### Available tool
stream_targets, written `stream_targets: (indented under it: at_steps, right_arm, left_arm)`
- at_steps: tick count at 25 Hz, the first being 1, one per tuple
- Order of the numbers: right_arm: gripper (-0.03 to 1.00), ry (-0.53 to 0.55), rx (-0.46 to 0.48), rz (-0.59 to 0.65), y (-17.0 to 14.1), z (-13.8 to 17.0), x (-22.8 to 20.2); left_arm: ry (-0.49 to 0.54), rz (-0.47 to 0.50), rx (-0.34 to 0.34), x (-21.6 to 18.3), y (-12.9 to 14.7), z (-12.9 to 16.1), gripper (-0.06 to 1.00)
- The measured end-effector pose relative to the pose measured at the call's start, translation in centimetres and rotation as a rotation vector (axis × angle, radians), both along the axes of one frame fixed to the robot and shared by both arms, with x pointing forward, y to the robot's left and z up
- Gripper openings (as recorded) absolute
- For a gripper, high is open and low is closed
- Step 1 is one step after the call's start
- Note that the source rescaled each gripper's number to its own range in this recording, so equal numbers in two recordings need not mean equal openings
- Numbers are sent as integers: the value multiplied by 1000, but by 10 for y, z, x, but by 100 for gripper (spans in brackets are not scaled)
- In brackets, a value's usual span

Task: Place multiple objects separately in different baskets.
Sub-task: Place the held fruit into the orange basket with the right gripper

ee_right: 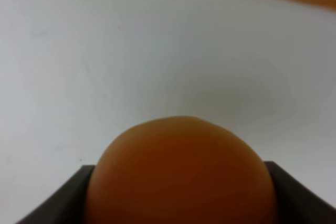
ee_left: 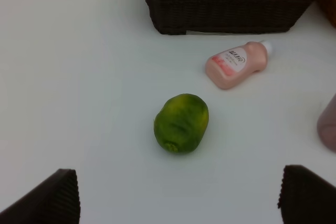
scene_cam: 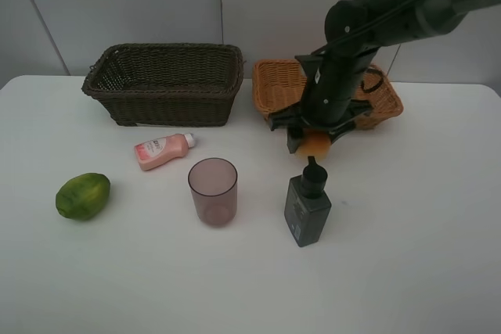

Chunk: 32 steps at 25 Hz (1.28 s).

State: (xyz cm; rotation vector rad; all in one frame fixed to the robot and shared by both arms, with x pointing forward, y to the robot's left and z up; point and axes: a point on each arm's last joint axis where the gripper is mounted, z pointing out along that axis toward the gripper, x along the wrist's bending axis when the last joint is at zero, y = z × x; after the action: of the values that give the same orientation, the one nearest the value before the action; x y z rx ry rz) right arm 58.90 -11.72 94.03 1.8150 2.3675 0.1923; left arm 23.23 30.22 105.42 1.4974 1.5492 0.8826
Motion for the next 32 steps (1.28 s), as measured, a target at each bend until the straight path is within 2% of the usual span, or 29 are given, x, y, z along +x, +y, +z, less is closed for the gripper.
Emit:
stream_targets:
  at_steps: [3,8,13,19,23,28,32]
  right_arm:
    - [41,-1,-17,33,2,24,10]
    - [41,-83,12,34,2,62,33]
    - [41,-160,45,2,2,75,65]
    - [41,-216,70,-15,6,54,100]
    - [41,-242,86,-12,10,24,114]
    - [41,-239,89,-8,13,-4,122]
    - [41,-236,88,-6,13,-12,123]
  left_arm:
    - [0,0,0,0,0,0,98]
    - [0,0,0,0,0,0,98]
    - [0,0,0,0,0,0,98]
    - [0,0,0,0,0,0,98]
    - [0,0,0,0,0,0,98]
    - [0,0,0,0,0,0,98]
    - [0,0,0,0,0,0,98]
